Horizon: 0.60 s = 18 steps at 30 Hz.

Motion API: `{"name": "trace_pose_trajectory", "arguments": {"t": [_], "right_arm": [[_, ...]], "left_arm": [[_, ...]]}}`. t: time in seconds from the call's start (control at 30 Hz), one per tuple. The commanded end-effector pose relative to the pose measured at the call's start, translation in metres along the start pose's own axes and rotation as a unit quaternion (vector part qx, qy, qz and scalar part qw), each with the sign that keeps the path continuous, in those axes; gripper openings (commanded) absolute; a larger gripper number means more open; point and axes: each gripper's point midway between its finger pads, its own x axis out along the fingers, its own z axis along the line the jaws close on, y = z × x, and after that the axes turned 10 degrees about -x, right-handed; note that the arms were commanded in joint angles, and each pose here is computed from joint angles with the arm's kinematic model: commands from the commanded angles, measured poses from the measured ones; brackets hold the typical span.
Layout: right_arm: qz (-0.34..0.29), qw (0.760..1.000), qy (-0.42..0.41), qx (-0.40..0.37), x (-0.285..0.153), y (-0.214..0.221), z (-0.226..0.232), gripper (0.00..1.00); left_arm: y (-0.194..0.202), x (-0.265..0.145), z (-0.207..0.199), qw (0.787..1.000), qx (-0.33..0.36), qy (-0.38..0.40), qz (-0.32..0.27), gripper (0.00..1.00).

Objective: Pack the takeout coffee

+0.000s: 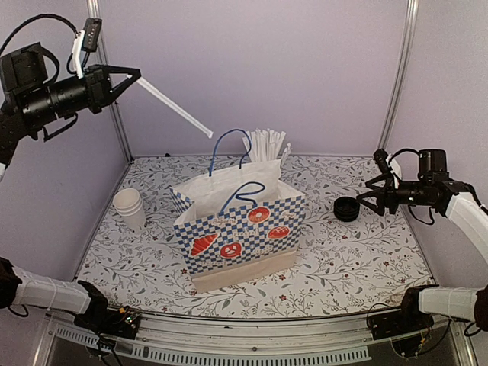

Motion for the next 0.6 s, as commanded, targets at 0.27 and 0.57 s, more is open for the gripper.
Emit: {"name": "trace_pose_trajectory", "arguments": {"t": [0.27, 0.57], "right_arm": [[-0.008, 0.999, 0.028, -0.033, -0.008, -0.011, -0.008, 0.76], [-0.008, 0.999, 0.016, -0.033, -0.009, -0.019, -0.009, 0.78]], "left_arm": [[0.148, -0.003, 0.0, 0.976, -0.096, 0.041, 0.189, 0.0], [0.205, 0.035, 0.002, 0.957, -0.112, 0.055, 0.261, 0.14]]}}
